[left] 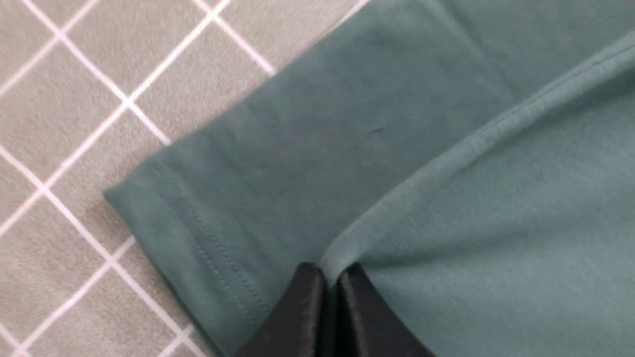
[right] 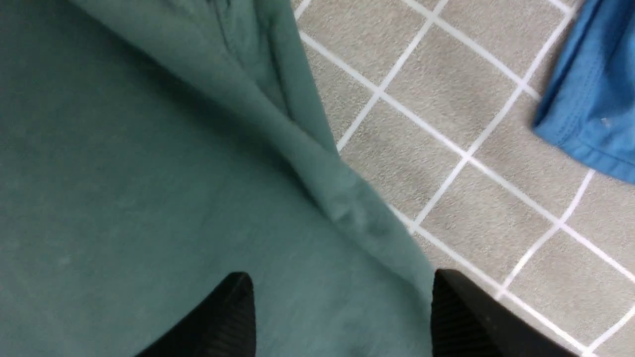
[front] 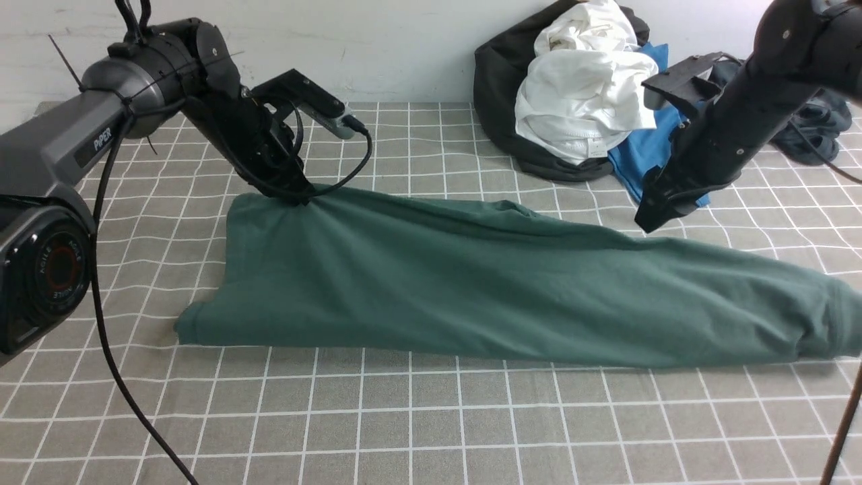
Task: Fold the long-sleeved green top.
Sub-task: Use both arms to drag the lower edge of the fabric forward and fold it over the upper edge
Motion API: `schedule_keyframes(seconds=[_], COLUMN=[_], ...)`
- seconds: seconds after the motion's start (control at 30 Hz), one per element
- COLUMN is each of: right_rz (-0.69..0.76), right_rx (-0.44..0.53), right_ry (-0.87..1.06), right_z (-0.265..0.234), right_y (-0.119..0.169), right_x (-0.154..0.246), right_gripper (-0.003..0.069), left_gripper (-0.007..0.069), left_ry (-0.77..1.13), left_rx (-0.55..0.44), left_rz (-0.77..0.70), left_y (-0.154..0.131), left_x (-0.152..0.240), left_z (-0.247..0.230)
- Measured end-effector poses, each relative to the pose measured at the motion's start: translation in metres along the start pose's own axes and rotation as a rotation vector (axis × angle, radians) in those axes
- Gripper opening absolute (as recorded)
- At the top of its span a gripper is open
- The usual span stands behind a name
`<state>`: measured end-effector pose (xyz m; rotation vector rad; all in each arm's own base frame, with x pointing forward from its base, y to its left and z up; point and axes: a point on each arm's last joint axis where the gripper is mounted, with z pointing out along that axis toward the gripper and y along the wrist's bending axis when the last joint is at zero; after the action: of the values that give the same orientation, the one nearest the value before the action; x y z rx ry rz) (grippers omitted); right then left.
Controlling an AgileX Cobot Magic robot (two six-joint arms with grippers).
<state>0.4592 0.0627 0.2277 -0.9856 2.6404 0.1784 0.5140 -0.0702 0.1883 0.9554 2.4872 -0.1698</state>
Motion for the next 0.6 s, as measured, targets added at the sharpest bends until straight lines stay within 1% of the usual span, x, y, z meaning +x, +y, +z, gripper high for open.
schedule_keyframes(seconds=[0.13,0.17,0.2,0.23,0.27,0.3,0.37,0.4,0.43,0.47,0.57,0.6], right_rz=[-0.019,-0.029,-0.042,-0.043,-0.054,-0.063,-0.071,-0.072,-0.071,-0.057,-0.015,0.041], right_rx=[-0.049,-0.07,-0.096,-0.1,-0.129,-0.147,-0.157,-0.154,-0.155,-0.132,-0.075,-0.017], right_ry=[-0.023,-0.034,-0.044,-0.045,-0.043,-0.037,-0.034,-0.039,-0.039,-0.064,-0.105,-0.141], right_z=[0.001,0.003,0.007,0.008,0.017,0.025,0.037,0.044,0.047,0.057,0.07,0.075], right_y=[0.008,0.013,0.019,0.02,0.029,0.035,0.041,0.043,0.043,0.042,0.035,0.027], right_x=[-0.004,-0.007,-0.012,-0.012,-0.017,-0.019,-0.022,-0.024,-0.025,-0.028,-0.031,-0.033], right_gripper=[0.0441,0.0441,0.0441,0.0441,0.0441,0.0441,0.0441,0.0441,0.0441,0.0441,0.0441,0.0441], left_gripper=[0.0068,0.0098,0.0149,0.0157,0.0227,0.0282,0.0356,0.0391,0.0397,0.0433,0.0447,0.0441], left_ry=[-0.012,-0.02,-0.027,-0.028,-0.029,-0.031,-0.03,-0.026,-0.025,-0.02,-0.003,0.004], left_rx=[-0.012,-0.013,-0.013,-0.013,-0.013,-0.013,-0.009,-0.005,-0.004,0.003,0.021,0.029], left_rz=[-0.002,-0.005,-0.01,-0.01,-0.015,-0.022,-0.042,-0.052,-0.054,-0.07,-0.082,-0.085], left_y=[0.002,0.002,0.002,0.002,0.002,0.002,0.002,0.001,0.001,0.0,-0.003,-0.004], left_x=[0.0,-0.001,-0.001,-0.002,-0.002,-0.002,-0.002,-0.002,-0.002,-0.003,-0.003,-0.004], left_z=[0.001,0.001,0.001,0.001,0.001,0.001,-0.001,-0.003,-0.003,-0.007,-0.013,-0.021])
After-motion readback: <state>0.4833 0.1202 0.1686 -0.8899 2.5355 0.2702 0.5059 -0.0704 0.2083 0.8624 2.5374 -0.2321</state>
